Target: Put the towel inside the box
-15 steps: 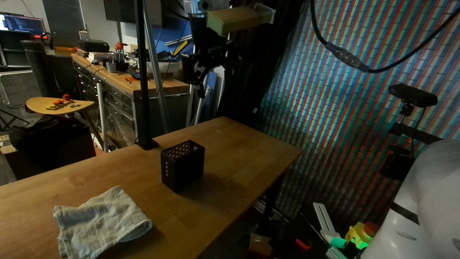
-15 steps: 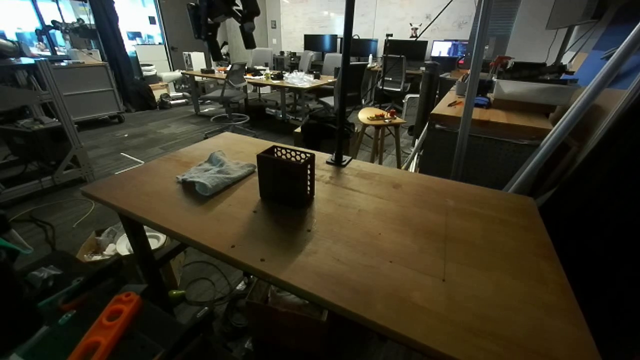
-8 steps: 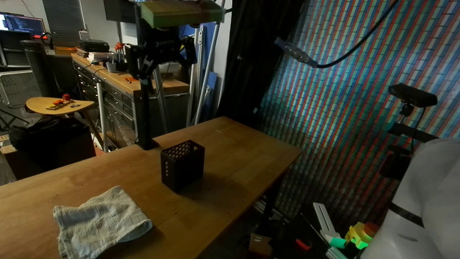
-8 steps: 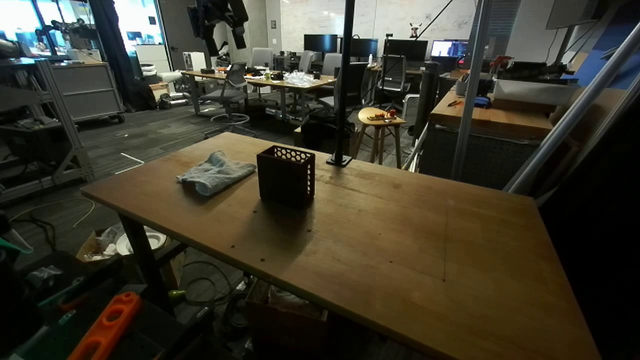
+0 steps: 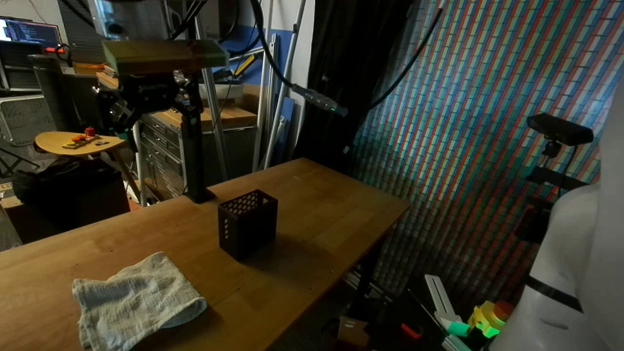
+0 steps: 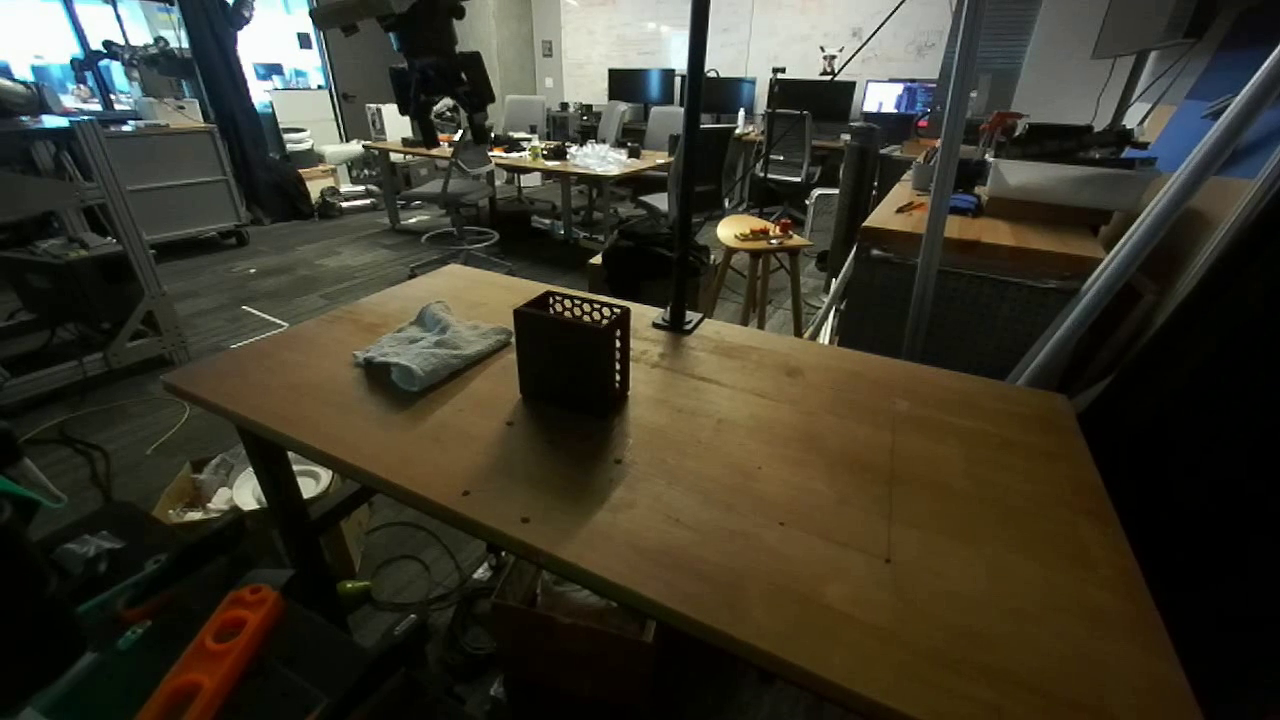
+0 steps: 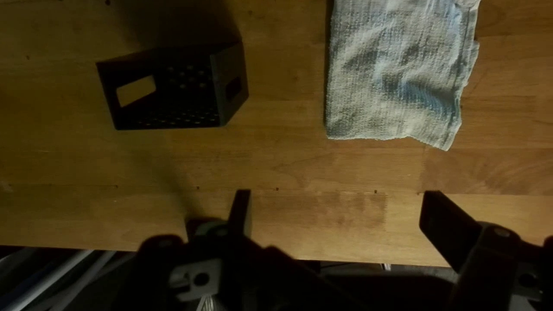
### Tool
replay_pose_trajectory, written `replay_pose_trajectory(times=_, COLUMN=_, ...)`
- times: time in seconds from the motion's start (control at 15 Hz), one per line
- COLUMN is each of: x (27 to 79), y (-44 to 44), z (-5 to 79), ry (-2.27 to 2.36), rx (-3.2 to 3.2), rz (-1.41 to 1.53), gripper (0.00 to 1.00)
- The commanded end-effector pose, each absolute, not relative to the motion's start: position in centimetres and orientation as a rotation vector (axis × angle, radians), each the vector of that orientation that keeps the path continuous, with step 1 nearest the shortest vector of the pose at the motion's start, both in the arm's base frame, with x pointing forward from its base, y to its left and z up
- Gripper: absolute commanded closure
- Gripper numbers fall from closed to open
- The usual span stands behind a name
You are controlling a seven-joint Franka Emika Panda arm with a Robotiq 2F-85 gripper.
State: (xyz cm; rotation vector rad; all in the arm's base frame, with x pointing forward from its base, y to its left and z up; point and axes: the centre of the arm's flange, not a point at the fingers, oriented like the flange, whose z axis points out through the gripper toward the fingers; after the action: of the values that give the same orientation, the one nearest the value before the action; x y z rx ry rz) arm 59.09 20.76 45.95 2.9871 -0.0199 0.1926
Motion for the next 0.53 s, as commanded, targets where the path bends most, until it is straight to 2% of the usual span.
replay_pose_trajectory(times=0.0, x=62.4, y=23.6, z=43.4, ry=0.013, rx=3.029, rz=0.181, gripper=0.0)
replay_pose_trajectory(times=0.47, x=62.1, y=27.3, z=35.6, ry=0.152, rx=3.041, rz=0.087, gripper=0.0)
